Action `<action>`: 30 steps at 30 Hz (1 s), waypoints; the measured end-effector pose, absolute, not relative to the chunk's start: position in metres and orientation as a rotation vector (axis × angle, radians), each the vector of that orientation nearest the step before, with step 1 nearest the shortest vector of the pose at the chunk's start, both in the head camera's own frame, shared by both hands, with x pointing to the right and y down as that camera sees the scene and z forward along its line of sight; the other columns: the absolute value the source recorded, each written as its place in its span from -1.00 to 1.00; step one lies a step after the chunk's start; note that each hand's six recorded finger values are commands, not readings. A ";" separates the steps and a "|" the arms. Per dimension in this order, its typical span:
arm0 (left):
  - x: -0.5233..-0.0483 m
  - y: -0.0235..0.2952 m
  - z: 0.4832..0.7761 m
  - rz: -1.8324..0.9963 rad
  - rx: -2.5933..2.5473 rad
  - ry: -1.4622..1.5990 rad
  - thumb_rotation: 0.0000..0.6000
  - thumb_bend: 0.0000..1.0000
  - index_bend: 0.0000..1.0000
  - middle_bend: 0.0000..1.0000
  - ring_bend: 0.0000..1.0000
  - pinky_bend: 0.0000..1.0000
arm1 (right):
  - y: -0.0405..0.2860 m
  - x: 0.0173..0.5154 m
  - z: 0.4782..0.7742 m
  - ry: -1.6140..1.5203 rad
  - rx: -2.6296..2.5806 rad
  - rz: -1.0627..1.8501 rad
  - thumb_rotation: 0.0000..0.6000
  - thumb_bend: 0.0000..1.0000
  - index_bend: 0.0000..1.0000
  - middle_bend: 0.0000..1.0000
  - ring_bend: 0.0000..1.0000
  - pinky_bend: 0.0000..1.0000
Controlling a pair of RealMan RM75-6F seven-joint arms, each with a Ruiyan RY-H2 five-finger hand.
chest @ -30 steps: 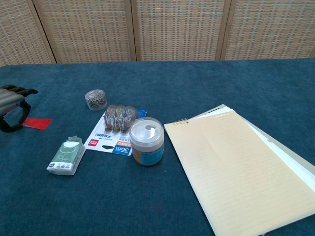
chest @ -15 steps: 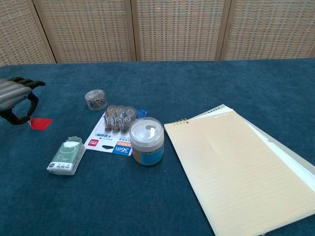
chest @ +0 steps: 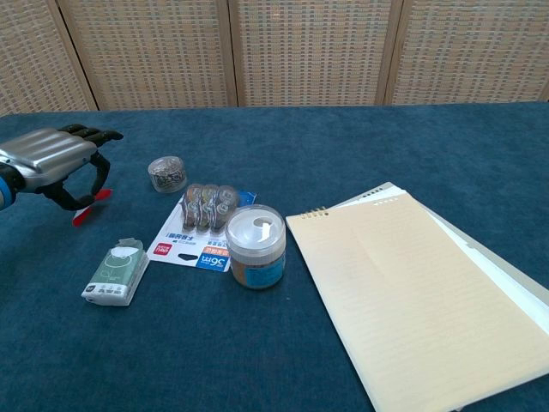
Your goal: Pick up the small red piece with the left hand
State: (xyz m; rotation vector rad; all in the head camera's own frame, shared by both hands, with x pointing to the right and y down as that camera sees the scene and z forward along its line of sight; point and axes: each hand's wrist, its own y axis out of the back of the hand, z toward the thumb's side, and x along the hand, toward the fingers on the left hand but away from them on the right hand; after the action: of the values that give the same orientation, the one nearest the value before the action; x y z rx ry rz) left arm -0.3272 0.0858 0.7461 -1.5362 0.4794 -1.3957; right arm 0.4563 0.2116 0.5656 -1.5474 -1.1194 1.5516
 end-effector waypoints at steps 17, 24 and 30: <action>-0.299 0.064 0.675 -1.215 -1.537 0.687 1.00 -0.24 0.12 -1.00 -1.00 -1.00 | 0.211 0.459 0.563 -1.132 -1.550 1.545 1.00 -0.89 -1.00 -1.00 -1.00 -1.00; -0.363 0.071 0.627 -1.251 -1.468 0.872 1.00 -0.59 -0.19 -1.00 -1.00 -1.00 | 0.211 0.457 0.563 -1.125 -1.546 1.540 1.00 -0.89 -1.00 -1.00 -1.00 -1.00; -0.414 0.104 0.606 -1.307 -1.472 1.053 1.00 -0.75 -0.91 -1.00 -1.00 -1.00 | 0.213 0.452 0.562 -1.107 -1.541 1.531 1.00 -0.89 -1.00 -1.00 -1.00 -1.00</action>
State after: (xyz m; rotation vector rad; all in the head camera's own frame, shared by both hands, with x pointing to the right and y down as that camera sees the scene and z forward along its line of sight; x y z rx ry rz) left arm -0.4136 0.1038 0.6057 -1.4720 1.0530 -1.3074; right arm 0.4515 0.2132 0.5619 -1.5406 -1.1067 1.5313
